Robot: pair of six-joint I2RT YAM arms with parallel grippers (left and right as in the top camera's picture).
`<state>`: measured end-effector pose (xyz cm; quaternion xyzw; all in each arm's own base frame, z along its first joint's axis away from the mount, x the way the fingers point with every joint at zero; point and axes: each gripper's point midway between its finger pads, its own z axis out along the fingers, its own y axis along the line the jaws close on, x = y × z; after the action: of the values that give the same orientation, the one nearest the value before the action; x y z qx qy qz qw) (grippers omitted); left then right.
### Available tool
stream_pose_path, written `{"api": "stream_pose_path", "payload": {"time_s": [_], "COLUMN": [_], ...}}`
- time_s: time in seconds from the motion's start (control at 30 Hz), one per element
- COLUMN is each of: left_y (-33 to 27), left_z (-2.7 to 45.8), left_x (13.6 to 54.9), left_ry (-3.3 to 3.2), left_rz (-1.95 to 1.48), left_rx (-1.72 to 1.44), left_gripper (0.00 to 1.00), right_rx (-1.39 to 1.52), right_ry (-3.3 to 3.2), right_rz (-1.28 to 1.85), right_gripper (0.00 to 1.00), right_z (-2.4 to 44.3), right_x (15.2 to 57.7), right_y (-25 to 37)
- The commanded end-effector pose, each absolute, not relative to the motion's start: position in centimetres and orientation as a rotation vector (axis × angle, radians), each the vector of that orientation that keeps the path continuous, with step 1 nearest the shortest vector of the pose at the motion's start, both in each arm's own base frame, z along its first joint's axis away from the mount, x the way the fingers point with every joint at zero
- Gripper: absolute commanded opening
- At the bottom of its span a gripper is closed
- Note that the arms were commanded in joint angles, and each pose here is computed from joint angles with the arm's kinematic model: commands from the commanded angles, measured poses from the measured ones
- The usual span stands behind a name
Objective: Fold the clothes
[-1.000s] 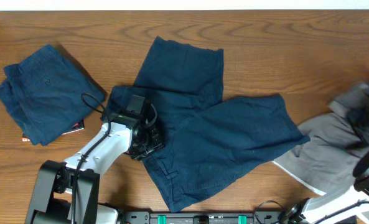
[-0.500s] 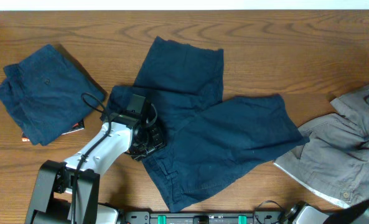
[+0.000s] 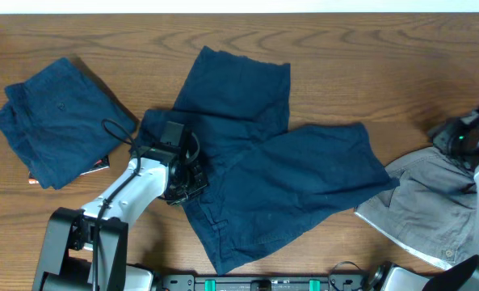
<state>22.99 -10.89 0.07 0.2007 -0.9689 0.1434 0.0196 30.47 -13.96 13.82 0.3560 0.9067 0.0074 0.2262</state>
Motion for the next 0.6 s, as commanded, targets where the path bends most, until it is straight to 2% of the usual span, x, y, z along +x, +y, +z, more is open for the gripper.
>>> {"api": "stream_pose_path", "payload": {"time_s": [0.0,0.23,0.37,0.57], "left_y": [-10.8,-7.2,-6.7,-6.9], "left_z": [-0.2,3.0,4.7,5.3], "left_x": [21.8,18.2,18.3,19.3], "left_ry": [-2.966,-2.910,-2.961,-3.017], "left_rz": [0.429,0.188,0.226,0.267], "left_rx": [0.593,0.519,0.557,0.565], "left_gripper": [0.06,0.06,0.06,0.06], "right_rx": [0.802,0.673,0.585,0.292], "right_ry": [2.645,2.916,3.007,3.023], "right_rz": [0.062,0.229,0.347,0.605], "right_gripper": [0.57,0.57,0.57,0.59], "right_z": [12.1,7.3,5.1,3.3], "right_x": [30.4,29.3,29.5,31.3], "right_y": [-11.5,-7.0,-4.1,1.4]}}
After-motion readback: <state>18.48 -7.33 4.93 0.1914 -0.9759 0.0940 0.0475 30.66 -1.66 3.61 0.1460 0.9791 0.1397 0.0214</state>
